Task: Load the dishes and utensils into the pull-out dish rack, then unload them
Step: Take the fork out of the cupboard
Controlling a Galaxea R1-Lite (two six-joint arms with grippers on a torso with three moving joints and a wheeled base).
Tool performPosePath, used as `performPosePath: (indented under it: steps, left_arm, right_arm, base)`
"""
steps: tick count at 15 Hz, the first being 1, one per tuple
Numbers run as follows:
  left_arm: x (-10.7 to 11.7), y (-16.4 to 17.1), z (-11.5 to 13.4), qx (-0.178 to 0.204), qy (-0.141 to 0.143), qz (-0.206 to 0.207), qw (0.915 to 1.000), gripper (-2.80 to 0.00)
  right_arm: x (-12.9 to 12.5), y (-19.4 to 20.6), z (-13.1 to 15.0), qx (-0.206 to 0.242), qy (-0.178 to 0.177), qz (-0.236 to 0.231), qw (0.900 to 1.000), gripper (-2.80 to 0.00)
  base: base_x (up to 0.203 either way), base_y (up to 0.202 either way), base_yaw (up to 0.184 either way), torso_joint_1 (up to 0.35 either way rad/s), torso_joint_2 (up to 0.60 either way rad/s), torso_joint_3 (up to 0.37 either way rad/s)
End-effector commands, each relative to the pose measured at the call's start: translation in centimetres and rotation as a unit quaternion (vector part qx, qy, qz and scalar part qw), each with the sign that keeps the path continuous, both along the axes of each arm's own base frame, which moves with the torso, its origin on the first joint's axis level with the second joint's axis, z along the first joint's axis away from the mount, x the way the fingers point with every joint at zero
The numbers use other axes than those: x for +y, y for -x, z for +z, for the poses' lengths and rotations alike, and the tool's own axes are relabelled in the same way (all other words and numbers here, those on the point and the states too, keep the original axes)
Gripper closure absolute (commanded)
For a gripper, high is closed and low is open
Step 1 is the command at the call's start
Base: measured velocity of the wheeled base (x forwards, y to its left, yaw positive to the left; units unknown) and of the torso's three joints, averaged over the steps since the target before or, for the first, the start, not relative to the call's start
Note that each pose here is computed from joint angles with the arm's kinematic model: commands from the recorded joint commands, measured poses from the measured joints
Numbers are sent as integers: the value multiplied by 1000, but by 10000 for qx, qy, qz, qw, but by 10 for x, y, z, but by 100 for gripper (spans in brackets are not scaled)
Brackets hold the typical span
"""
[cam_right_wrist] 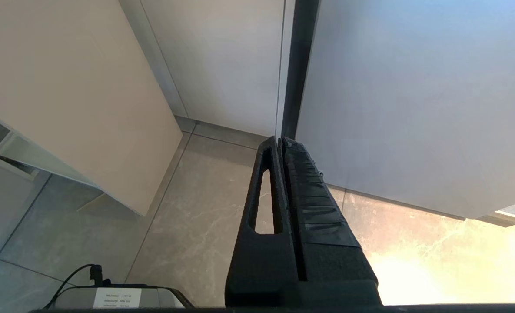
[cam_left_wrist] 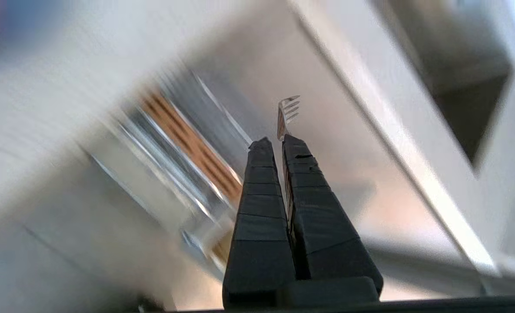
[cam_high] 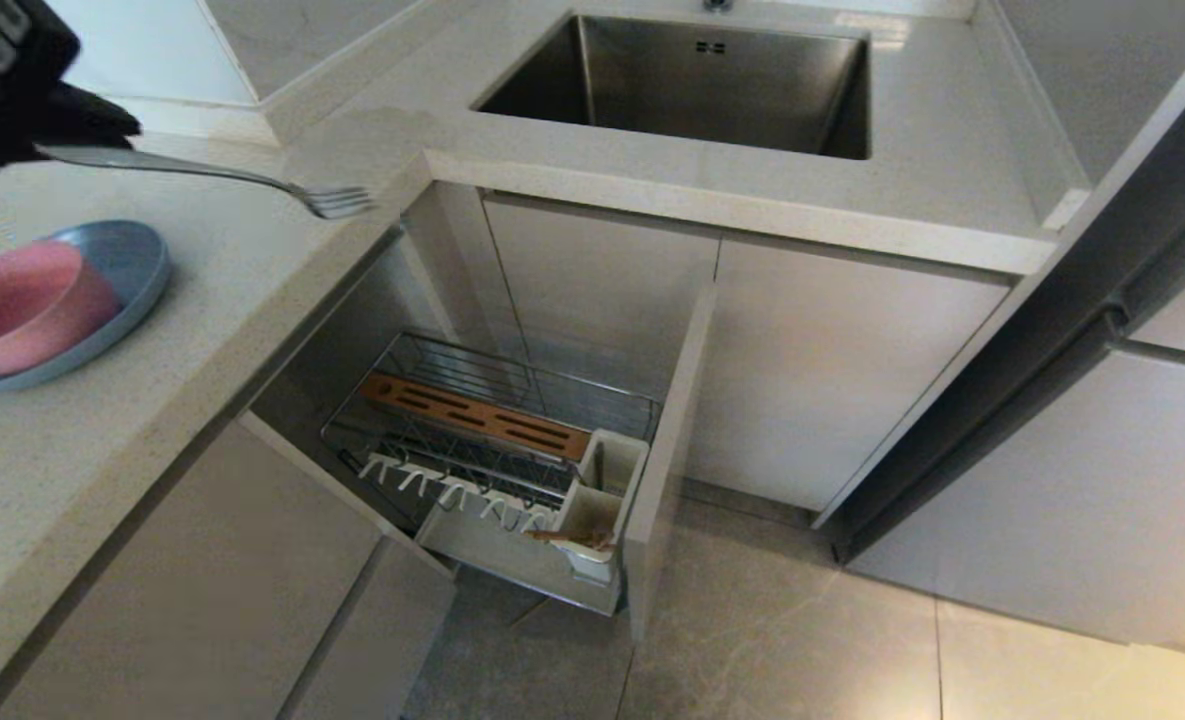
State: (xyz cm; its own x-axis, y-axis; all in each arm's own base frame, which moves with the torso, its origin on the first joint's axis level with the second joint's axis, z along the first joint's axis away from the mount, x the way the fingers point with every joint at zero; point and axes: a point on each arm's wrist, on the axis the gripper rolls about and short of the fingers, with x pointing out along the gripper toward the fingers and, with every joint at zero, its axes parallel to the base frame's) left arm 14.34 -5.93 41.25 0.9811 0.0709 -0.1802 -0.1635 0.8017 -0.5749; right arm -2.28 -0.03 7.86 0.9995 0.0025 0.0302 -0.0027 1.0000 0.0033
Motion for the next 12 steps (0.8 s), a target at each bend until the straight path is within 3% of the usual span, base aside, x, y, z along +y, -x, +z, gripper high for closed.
performPosePath:
  steps: [1, 5, 10, 12]
  left_arm:
    - [19, 18, 12, -319, 11, 360, 9988, 0]
    - [55, 30, 28, -675, -318, 1617, 9840, 0]
    - [92, 41, 34, -933, -445, 3006, 9481, 0]
    - [107, 46, 35, -982, -486, 3346, 9360, 0]
  right_arm:
    - [0, -1, -2, 39, 1, 3, 10000, 0]
    - [0, -1, -2, 39, 1, 3, 10000, 0]
    - [0, -1, -2, 42, 1, 3, 10000, 0]
    - [0, -1, -2, 43, 1, 3, 10000, 0]
  base:
    - [0, 0, 0, 0, 0, 0]
    - [0, 0, 0, 0, 0, 0]
    - [0, 0, 0, 0, 0, 0]
    - [0, 0, 0, 0, 0, 0]
